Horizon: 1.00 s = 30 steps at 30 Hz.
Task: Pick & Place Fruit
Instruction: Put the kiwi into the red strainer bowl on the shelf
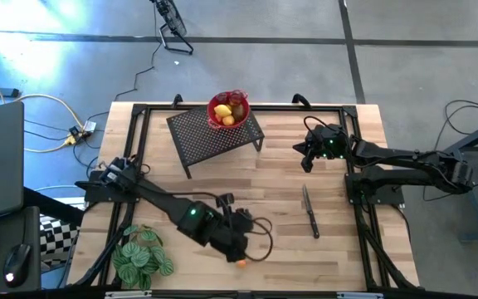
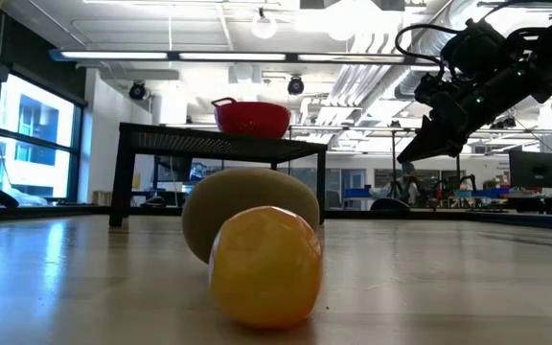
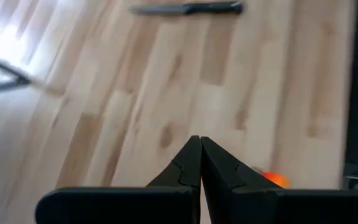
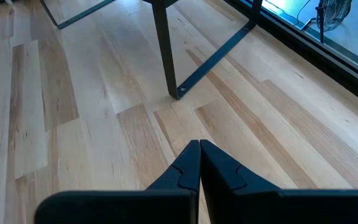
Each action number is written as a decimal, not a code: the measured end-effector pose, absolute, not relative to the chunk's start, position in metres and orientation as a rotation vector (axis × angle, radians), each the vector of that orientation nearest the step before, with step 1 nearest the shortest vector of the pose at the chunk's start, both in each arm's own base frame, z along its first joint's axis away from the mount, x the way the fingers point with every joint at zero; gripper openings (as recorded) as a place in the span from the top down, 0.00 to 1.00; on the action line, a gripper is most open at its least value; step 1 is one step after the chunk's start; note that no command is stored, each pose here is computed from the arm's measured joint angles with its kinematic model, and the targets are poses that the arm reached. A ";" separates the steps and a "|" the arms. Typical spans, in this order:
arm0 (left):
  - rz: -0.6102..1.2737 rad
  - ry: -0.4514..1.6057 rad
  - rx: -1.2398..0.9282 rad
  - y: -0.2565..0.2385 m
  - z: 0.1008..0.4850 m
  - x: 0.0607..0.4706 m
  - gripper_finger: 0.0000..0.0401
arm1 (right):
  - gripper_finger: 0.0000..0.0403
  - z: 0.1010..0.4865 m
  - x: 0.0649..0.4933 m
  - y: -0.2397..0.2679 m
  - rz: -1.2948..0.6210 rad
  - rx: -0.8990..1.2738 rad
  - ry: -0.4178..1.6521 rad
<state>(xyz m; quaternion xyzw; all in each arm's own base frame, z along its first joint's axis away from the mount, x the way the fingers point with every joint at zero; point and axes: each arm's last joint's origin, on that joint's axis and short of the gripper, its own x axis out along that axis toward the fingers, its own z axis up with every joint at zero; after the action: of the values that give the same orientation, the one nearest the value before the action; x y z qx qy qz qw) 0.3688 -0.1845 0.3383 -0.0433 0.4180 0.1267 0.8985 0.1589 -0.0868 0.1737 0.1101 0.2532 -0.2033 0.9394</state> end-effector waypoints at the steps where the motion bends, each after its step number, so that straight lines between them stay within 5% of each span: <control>1: 0.247 0.855 -0.082 -0.187 0.339 0.369 1.00 | 0.99 0.174 0.159 -0.087 -0.415 0.225 0.517; 30: -0.035 0.832 -0.310 -0.202 0.344 0.383 1.00 | 0.99 0.170 0.157 -0.086 -0.415 0.240 0.555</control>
<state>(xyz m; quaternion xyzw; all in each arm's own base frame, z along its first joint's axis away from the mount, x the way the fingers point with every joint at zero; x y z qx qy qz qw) 0.3831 -0.2019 0.3444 -0.1497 0.4025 -0.0169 0.9029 0.1572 -0.0857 0.1704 0.1172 0.2711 -0.2029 0.9336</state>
